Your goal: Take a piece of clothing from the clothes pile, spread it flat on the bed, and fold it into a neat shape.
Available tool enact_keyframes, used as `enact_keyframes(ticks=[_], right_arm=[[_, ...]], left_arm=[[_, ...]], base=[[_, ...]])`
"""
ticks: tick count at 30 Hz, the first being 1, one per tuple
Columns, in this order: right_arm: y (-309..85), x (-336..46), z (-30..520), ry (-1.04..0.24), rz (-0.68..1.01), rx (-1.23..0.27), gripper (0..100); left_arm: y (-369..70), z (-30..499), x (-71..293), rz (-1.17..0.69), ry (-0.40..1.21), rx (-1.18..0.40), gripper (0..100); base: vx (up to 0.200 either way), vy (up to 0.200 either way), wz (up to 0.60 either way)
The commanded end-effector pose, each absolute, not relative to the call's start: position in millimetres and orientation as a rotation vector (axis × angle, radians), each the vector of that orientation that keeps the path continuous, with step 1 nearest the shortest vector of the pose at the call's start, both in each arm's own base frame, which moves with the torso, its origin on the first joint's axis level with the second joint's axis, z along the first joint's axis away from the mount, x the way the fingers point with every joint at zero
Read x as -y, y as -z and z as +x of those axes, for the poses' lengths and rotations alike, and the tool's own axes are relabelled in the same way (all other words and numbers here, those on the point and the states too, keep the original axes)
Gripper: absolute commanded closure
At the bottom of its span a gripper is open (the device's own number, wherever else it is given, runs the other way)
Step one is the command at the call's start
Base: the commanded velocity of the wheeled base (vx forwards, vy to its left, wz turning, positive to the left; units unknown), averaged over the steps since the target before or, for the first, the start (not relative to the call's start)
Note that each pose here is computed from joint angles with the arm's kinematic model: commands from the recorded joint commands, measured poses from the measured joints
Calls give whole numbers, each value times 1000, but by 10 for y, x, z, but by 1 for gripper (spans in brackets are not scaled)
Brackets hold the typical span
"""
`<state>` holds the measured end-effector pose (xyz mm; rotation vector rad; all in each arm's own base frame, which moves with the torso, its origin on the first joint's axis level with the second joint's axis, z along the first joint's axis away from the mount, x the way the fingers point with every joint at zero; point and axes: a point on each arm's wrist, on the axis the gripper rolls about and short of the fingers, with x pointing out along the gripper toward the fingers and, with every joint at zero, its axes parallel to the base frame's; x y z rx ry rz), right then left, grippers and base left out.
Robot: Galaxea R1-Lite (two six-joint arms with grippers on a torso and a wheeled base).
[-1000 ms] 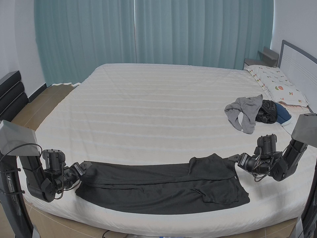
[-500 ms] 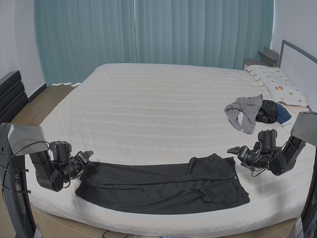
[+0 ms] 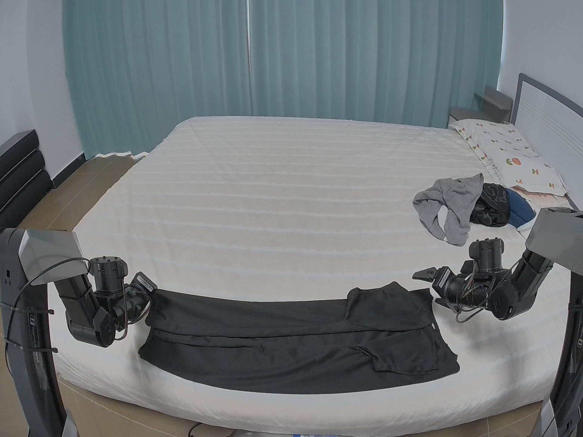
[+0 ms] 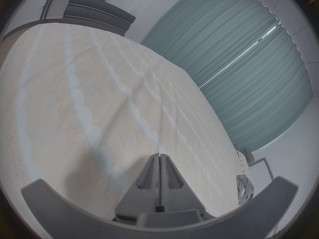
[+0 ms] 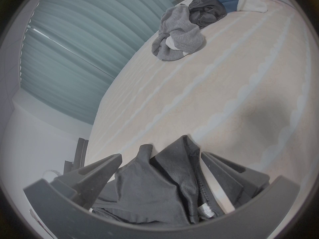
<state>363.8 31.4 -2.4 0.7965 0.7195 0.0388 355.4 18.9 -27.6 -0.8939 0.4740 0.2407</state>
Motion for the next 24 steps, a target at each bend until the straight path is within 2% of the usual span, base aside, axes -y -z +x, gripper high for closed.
enact_keyframes(ticks=[1,10,11,19,24], right_arm=[[66,-320,3686,-37,807,-722,0],[112,-323,3725,-35,807,-726,0],[112,-323,3725,-35,807,-726,100],[161,-305,3751,-15,801,-734,100],[105,-138,3774,17,820,-699,100]], left_arm=[[285,3566,-199,-895,-243,-471,100],[297,3570,-199,-896,-242,-471,100],[297,3570,-199,-896,-242,-471,100],[280,3598,-210,-900,-234,-461,100],[276,3622,-217,-900,-232,-453,100]], base=[[0,0,0],[0,0,0],[0,0,0],[0,0,0],[0,0,0]])
